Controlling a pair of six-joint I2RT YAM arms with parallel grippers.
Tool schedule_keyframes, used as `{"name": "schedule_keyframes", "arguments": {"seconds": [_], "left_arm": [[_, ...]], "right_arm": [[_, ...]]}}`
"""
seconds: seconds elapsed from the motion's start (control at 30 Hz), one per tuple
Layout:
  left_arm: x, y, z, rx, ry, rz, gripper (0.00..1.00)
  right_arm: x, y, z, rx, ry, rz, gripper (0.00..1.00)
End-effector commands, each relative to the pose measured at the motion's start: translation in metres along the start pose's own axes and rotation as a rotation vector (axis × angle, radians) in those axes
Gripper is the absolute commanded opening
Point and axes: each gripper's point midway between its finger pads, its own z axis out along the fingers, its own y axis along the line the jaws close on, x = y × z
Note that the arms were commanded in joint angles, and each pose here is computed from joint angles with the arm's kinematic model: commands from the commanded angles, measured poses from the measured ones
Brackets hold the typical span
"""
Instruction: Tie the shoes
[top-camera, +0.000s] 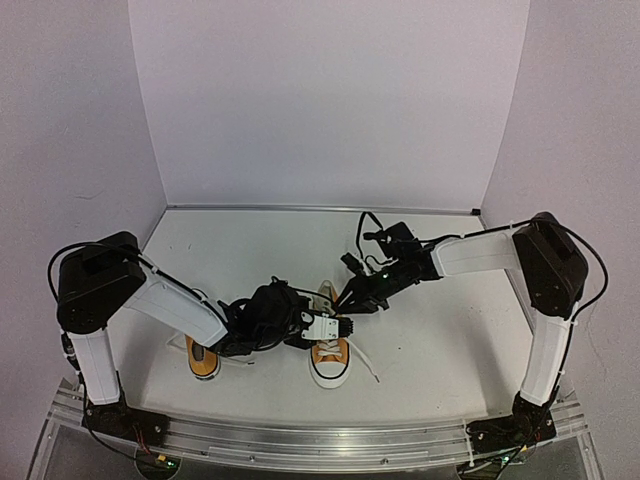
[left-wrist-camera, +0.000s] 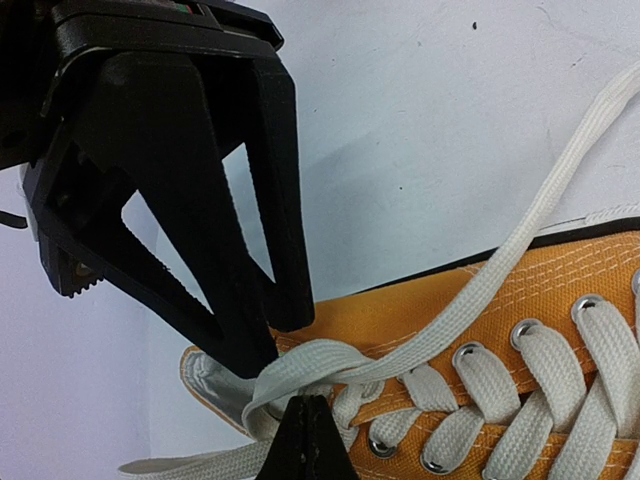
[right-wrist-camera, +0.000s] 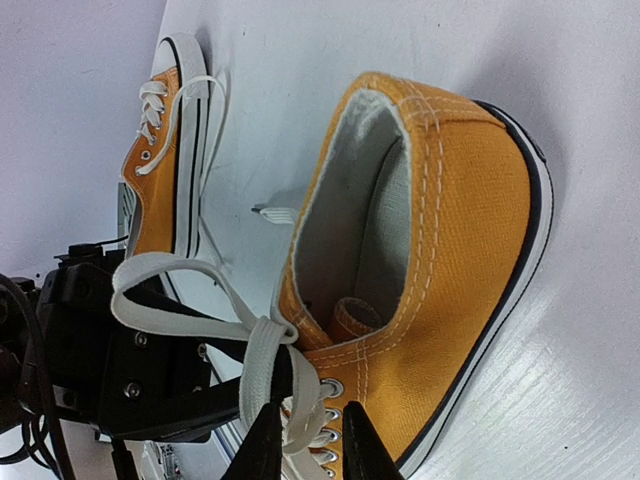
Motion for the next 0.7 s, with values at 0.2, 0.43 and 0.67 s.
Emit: {"name": "schedule_keyframes", "arguments": {"seconds": [0.2, 0.43, 0.67], "left_arm": [[0.002, 0.004, 0.004, -0.027, 0.008, 0.0, 0.0], [0.001, 0.004, 0.005, -0.028, 0.007, -0.002, 0.0], [0.001, 0.004, 0.007, -0.029, 0.006, 0.0, 0.0]], "right_arm": [[0.006, 0.007, 0.003, -0.047, 0.019, -0.014, 0.22], [0.01, 0.009, 0.01, -0.056, 0.034, -0.022, 0.22], [0.013, 0.006, 0.014, -0.052, 0.043, -0.016, 0.19]]}}
